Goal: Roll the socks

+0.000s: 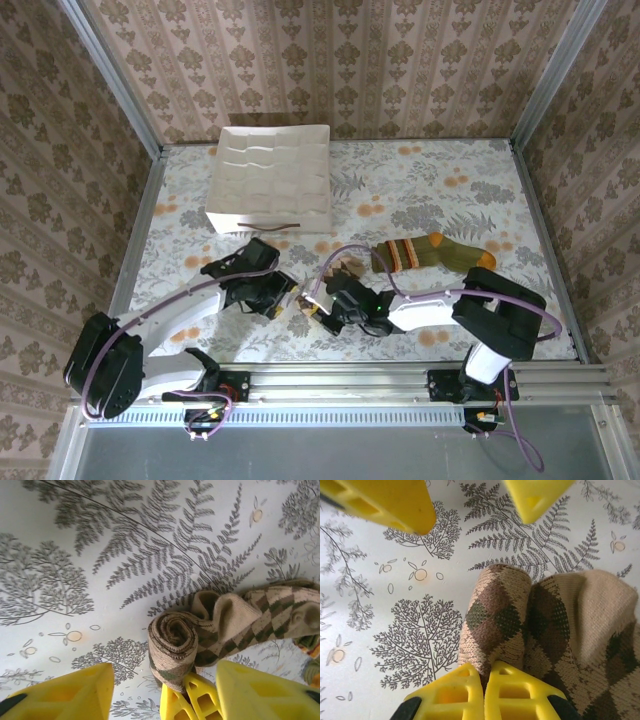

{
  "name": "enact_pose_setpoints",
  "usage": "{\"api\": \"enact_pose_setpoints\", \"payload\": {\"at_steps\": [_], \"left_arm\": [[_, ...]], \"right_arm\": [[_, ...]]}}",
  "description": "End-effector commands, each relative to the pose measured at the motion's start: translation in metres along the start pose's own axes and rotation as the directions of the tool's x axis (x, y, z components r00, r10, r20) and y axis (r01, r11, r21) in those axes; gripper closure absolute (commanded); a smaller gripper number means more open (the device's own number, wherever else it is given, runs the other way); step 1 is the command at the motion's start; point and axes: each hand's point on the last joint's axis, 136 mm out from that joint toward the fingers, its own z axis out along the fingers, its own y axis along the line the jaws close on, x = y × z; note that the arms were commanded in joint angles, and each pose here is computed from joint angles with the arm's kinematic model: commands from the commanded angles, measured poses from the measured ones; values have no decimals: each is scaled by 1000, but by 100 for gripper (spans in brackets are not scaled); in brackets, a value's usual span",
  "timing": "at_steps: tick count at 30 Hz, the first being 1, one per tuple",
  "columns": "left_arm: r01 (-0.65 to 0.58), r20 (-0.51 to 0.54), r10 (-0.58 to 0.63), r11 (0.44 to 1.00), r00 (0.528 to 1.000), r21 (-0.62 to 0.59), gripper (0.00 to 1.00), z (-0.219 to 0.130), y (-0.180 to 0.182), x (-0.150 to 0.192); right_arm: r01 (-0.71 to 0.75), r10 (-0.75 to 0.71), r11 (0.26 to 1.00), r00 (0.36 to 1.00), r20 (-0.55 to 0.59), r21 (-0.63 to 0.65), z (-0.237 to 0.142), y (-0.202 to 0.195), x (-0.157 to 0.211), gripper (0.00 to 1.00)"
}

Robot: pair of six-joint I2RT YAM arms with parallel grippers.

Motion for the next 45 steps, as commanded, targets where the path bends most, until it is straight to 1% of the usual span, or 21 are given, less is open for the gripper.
{"api": "enact_pose_setpoints", "payload": {"at_steps": [1,6,8,11,14,21,25,27,28,29,30,32,33,35,36,37,39,41,42,43,45], "left_arm": [[-23,-4,23,999,1000,22,50,8,0,4],[-45,-18,45,999,999,23,61,18,-4,10],[-52,-21,52,998,998,21,62,21,-5,12],[-60,-31,61,998,998,19,62,28,-6,14],[-63,-41,63,998,997,23,62,35,-7,15],[-77,-57,78,997,995,26,54,51,-13,15],[-81,-85,81,997,993,-6,55,63,-8,19],[-77,-99,74,997,992,-27,57,68,-1,21],[-75,-106,70,996,992,-42,60,71,3,23],[-70,-112,63,996,992,-60,64,72,8,23],[-65,-119,56,995,991,-77,70,74,12,24],[-42,-123,27,992,992,-116,93,75,24,24],[-27,-115,10,989,993,-145,100,73,32,23],[4,-80,-23,975,996,-222,100,61,52,18],[17,-62,-34,968,997,-251,100,54,60,16],[27,-42,-41,960,998,-278,100,47,67,13],[30,-14,-37,948,999,-317,100,35,77,10],[23,4,-23,938,1000,-347,100,26,81,8],[19,7,-18,933,1000,-360,100,24,82,8],[17,9,-15,929,1000,-370,100,23,82,8],[13,6,-12,927,1000,-376,100,24,80,10]], "right_arm": [[-191,162,980,934,-318,-63,-4,7,103,100],[-318,274,944,901,-335,-83,-4,0,111,100],[-362,317,929,883,-347,-72,-4,-5,112,100],[-414,371,908,862,-347,-58,-3,-12,111,100],[-440,395,896,850,-349,-57,-2,-15,111,100],[-506,454,861,807,-378,-45,0,-19,121,100],[-542,496,840,783,-375,-19,1,-25,125,100],[-545,501,838,780,-374,-13,1,-27,126,100],[-543,500,840,781,-375,-10,1,-28,126,100],[-542,499,841,780,-377,-8,1,-29,126,100],[-539,496,843,782,-377,-9,2,-29,126,100],[-524,480,852,790,-382,-14,3,-30,124,100],[-513,468,858,797,-381,-18,4,-31,121,100],[-470,425,882,828,-365,-39,5,-32,111,99],[-440,396,896,849,-351,-55,5,-32,104,95],[-399,356,914,876,-325,-71,4,-31,93,89],[-283,258,957,934,-249,-69,-3,-32,68,73],[-109,109,994,987,-117,-1,-19,-31,37,62],[-41,43,999,997,-69,34,-27,-27,25,58],[14,-12,997,999,-37,75,-35,-24,14,55],[76,-74,988,997,-19,132,-45,-15,3,53]]}}
